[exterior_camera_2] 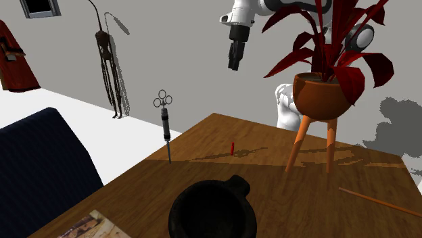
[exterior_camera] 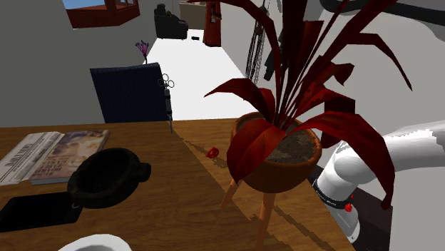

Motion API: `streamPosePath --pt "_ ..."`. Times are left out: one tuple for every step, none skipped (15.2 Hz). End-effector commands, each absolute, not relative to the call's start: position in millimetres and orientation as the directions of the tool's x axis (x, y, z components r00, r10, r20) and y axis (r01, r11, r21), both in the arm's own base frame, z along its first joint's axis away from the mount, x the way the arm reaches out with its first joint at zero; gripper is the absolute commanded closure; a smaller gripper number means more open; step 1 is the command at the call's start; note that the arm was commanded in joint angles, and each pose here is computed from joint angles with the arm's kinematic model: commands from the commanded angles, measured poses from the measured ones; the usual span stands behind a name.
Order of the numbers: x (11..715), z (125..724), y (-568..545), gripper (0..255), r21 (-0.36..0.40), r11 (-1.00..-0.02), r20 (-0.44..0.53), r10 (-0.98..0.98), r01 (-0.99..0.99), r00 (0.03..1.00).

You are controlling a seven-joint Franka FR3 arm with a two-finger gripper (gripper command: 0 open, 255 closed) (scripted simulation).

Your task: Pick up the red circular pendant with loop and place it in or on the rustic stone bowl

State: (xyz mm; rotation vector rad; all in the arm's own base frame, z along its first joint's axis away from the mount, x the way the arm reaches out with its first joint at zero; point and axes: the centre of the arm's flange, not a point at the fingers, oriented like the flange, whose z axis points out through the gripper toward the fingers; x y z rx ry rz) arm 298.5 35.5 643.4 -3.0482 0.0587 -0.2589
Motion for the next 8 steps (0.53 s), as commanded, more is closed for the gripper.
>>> streamPosePath --pt "298.5 643.4 35.5 0 -0.085 -0.996 0.167 -0.045 -0.031 0.985" --pt "302.5 634.2 43.0 0 -0.094 -0.995 0.159 -0.044 -0.029 0.986" --pt "306.4 625.1 50.6 0 -0.103 -0.994 0.152 -0.043 -0.028 0.987" --pt "310.2 616.0 58.3 0 -0.112 -0.993 0.145 -0.042 -0.026 0.989" --pt "314.0 606.9 66.1 0 -0.121 -0.992 0.138 -0.041 -0.024 0.99" --pt "317.6 597.9 74.0 0 -0.129 -0.991 0.13 -0.039 -0.022 0.991" --pt "321.2 589.0 82.0 0 -0.138 -0.99 0.123 -0.038 -0.021 0.992" --pt "324.7 580.1 90.0 0 -0.147 -0.989 0.116 -0.037 -0.019 0.993"
